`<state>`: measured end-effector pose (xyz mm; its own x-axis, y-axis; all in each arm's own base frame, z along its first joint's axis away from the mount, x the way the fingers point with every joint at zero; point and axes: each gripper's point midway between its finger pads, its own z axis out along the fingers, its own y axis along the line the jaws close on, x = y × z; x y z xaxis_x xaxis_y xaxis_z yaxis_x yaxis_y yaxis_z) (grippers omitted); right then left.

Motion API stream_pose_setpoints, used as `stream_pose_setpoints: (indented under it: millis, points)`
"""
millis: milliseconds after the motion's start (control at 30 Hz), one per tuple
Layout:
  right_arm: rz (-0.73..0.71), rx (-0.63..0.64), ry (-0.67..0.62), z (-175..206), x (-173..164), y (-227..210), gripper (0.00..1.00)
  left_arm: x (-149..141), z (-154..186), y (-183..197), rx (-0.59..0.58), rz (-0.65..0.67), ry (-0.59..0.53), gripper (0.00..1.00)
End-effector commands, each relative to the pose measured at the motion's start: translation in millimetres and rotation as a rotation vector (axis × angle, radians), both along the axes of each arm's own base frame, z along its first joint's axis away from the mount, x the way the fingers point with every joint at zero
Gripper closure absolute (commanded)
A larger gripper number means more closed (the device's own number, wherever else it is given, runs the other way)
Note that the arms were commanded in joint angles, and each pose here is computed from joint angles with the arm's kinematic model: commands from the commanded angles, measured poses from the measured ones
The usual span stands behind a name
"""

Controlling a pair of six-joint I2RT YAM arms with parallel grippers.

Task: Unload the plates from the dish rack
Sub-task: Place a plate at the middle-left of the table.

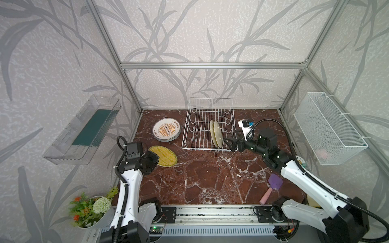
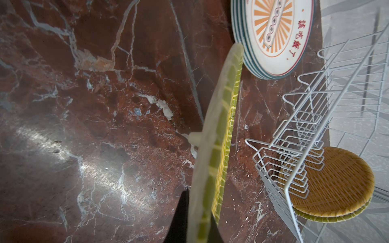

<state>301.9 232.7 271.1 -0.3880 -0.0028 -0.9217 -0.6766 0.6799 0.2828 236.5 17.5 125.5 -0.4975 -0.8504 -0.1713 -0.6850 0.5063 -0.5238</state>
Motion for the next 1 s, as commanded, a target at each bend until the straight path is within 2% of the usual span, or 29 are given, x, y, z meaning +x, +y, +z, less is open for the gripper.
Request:
stream_pose_setpoints:
  millis: [0,133,467,567,667,833,967]
  points:
    - [0.000,0.037,-0.039,16.0,-2.6,0.1,0.01,-1.5,-2.9,1.1,-0.014,0.046,-0.010,0.92]
    - [0.009,0.030,-0.048,17.4,-2.2,1.5,0.01,-8.6,-15.6,1.9,-0.009,0.063,0.011,0.86]
    - [0.016,0.014,-0.045,11.4,-1.6,2.5,0.01,-13.9,-46.2,-1.4,-0.048,0.091,0.051,0.82]
    - [0.018,0.011,-0.044,10.7,0.3,3.7,0.01,-15.9,-52.7,-1.4,-0.051,0.094,0.075,0.72]
    - [0.022,0.010,-0.040,9.7,1.4,5.1,0.01,-18.7,-58.1,-0.3,-0.045,0.097,0.097,0.70]
    - [0.020,0.006,-0.038,8.5,1.3,4.6,0.01,-23.4,-59.7,4.9,-0.007,0.098,0.120,0.66]
    - [0.019,0.004,-0.033,7.2,1.9,4.8,0.01,-21.2,-48.3,10.3,0.034,0.088,0.103,0.63]
